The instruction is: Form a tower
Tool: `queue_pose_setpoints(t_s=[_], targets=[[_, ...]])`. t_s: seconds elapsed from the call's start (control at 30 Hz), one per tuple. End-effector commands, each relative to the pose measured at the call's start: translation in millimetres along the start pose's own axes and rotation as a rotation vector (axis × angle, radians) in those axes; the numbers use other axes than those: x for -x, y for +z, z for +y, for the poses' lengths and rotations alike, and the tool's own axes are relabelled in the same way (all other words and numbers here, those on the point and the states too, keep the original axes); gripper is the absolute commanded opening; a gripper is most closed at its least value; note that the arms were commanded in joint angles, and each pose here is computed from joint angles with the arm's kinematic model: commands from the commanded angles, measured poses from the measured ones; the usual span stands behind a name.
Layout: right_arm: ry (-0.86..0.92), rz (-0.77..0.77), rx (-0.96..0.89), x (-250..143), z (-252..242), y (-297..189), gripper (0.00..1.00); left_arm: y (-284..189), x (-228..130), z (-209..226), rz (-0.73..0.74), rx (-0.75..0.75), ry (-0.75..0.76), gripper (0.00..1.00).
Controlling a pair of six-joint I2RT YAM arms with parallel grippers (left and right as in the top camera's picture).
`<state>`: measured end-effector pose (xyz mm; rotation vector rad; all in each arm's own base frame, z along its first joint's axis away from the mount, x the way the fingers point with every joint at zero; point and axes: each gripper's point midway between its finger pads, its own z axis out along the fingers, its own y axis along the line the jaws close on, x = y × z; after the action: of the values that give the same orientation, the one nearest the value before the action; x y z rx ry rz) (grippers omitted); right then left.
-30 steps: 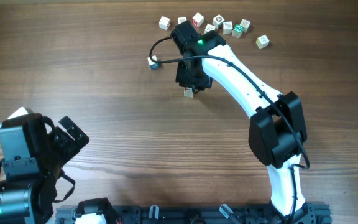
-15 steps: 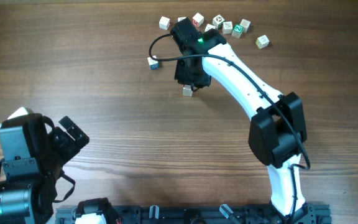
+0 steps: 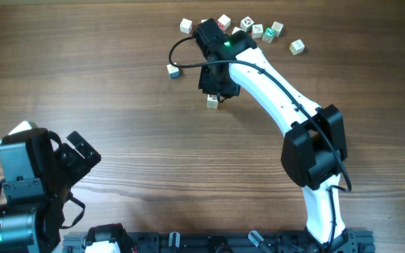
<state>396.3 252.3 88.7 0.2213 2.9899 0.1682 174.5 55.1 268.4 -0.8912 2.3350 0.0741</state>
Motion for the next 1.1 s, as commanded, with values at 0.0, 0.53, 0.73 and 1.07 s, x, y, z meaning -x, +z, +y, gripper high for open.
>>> queue_pose_setpoints(t_s=[0.0, 0.53, 0.73, 1.07], targets=[[-0.007, -0.013, -0.022, 3, -2, 3, 0.22, 0, 2, 2, -0.008, 0.007, -0.016, 1.00], [-0.030, -0.023, -0.018, -3, 5, 12, 0.22, 0, 2, 2, -0.008, 0.007, -0.016, 1.00], [-0.042, -0.029, -0.028, -1, 4, 13, 0.22, 0, 2, 2, -0.008, 0.007, -0.016, 1.00], [-0.054, -0.012, -0.042, -5, 1, 16, 0.22, 0, 2, 2, -0.008, 0.007, -0.016, 1.00]])
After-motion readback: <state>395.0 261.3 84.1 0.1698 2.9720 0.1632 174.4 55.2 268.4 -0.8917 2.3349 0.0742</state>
